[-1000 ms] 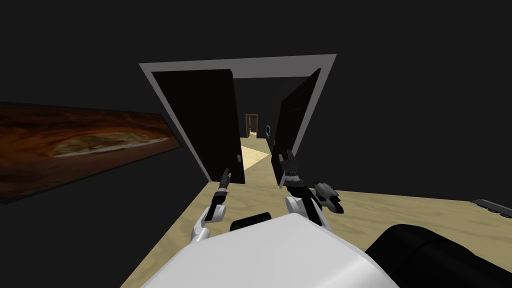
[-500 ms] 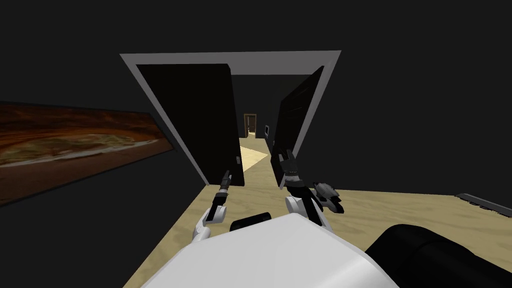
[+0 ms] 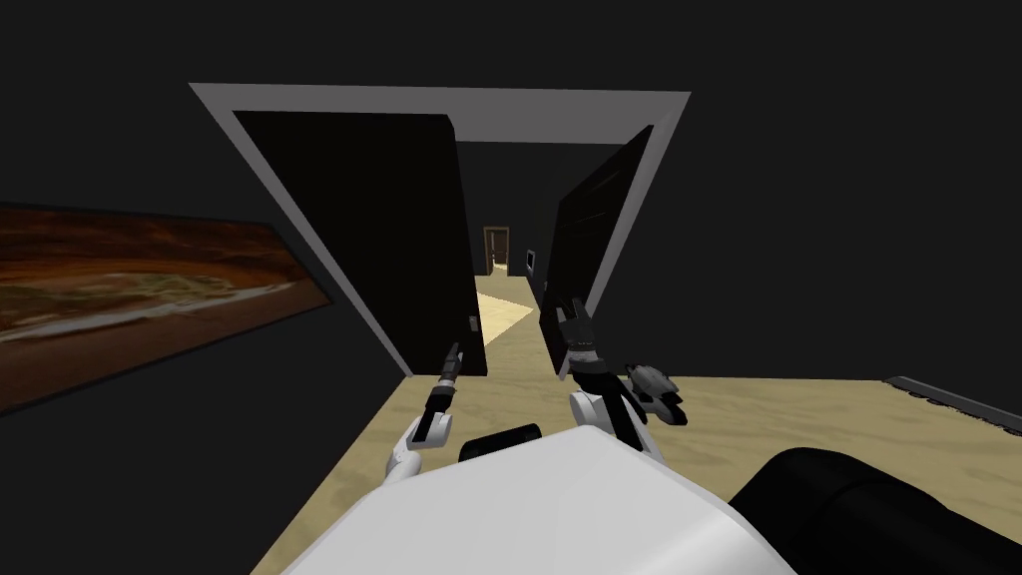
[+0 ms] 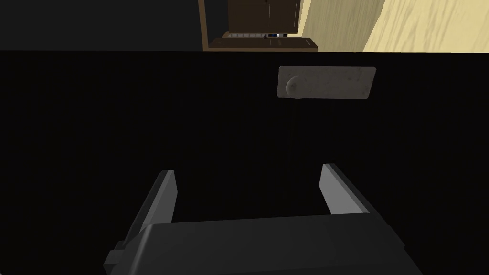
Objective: Push the door open
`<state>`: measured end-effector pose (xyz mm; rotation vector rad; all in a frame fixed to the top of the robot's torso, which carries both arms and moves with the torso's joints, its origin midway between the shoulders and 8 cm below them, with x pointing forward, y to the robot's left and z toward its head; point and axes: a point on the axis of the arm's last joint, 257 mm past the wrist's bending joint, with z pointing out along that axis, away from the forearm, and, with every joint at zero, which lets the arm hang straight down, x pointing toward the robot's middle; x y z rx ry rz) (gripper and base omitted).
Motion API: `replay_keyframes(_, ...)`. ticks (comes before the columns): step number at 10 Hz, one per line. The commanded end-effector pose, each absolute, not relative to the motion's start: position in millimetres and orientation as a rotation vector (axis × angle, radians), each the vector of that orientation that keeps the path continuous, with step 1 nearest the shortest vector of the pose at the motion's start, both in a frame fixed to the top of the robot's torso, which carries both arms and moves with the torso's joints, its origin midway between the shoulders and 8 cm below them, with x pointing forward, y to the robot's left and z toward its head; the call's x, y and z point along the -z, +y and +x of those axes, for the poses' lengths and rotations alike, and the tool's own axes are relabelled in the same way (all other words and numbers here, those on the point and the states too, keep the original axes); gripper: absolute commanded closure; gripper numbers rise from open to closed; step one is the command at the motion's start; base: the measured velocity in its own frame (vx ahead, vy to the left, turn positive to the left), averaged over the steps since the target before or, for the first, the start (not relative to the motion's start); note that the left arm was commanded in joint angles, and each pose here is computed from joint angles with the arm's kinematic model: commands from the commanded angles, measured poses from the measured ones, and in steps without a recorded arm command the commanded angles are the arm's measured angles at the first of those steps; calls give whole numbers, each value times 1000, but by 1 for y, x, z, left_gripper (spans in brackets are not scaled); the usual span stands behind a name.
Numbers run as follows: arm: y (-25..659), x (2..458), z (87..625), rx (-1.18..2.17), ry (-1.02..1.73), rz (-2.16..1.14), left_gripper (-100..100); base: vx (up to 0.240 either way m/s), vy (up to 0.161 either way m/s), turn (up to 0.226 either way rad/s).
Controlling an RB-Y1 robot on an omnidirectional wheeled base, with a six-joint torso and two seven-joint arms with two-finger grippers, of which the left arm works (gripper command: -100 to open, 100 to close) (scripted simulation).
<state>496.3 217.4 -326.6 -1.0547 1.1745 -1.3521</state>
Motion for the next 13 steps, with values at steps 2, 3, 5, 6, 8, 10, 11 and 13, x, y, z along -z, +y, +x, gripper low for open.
replay_keyframes(2,217,338,496,1342,1193,-1073,-100,90,34,-46)
replay_keyframes(3,218,343,496,1338,1200,-1080,-100,98,27,-44)
replay_keyframes(5,218,351,496,1330,1214,-1093,-100,78,30,-47)
replay_keyframes(6,218,355,495,1326,1221,-1099,-100,78,29,-37)
replay_keyframes(8,219,365,494,1316,1237,-1115,-100,94,29,-58)
replay_keyframes(10,219,371,494,1309,1248,-1125,-100,74,34,-34)
replay_keyframes(11,220,376,493,1303,1257,-1133,-100,67,42,-53)
replay_keyframes(13,221,384,491,1293,1271,-1147,-100,85,51,-51)
